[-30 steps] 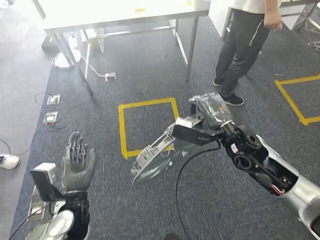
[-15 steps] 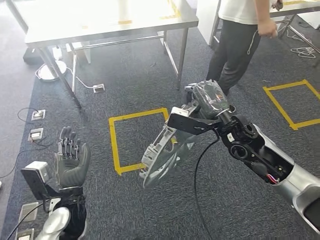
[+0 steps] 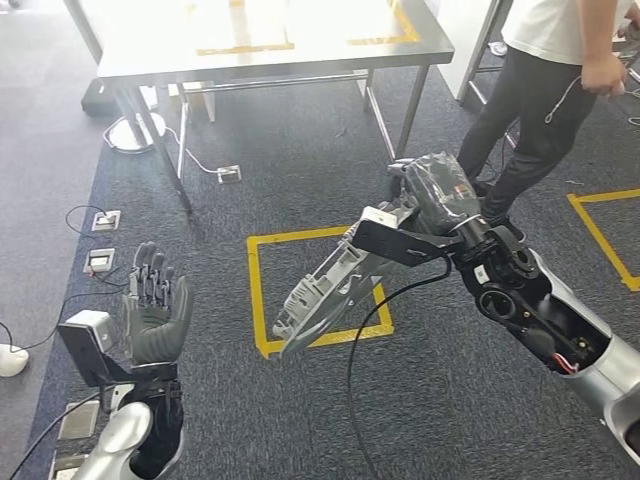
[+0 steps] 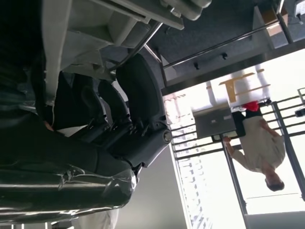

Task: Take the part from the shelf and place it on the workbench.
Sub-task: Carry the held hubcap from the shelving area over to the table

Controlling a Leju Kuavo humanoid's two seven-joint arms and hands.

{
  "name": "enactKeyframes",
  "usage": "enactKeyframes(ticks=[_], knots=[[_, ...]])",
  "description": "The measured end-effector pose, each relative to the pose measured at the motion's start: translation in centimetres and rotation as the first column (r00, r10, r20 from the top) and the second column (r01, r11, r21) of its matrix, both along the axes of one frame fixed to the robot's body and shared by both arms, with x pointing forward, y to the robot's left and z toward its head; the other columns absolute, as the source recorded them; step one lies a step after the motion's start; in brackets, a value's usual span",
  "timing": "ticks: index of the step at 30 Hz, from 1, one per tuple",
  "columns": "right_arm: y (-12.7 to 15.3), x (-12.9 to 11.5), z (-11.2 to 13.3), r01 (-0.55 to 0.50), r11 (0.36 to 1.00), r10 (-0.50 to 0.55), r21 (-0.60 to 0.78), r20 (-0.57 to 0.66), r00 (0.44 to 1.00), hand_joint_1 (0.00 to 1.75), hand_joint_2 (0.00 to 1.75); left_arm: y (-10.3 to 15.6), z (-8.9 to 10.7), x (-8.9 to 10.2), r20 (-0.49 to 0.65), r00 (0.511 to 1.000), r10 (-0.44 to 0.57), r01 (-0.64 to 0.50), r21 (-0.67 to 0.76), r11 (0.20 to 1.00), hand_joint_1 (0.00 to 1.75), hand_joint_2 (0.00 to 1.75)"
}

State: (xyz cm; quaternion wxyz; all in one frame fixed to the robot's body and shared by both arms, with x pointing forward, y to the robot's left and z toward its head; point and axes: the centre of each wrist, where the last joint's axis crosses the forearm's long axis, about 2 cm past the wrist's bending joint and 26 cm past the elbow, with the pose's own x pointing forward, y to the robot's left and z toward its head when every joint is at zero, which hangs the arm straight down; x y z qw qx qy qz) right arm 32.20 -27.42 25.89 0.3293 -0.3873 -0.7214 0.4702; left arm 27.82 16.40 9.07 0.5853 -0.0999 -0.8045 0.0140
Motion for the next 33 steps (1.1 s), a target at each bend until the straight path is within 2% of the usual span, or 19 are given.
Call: enactKeyframes(ticks=[33], knots=[[0.06, -0.23, -0.47, -0.007, 1.0, 0.007, 0.002, -0.013, 1.0, 1.75, 1.75, 0.23, 0.0, -0.03, 0.001, 1.0, 0.001, -0.001, 0.006, 1.0, 0.0, 1.75]])
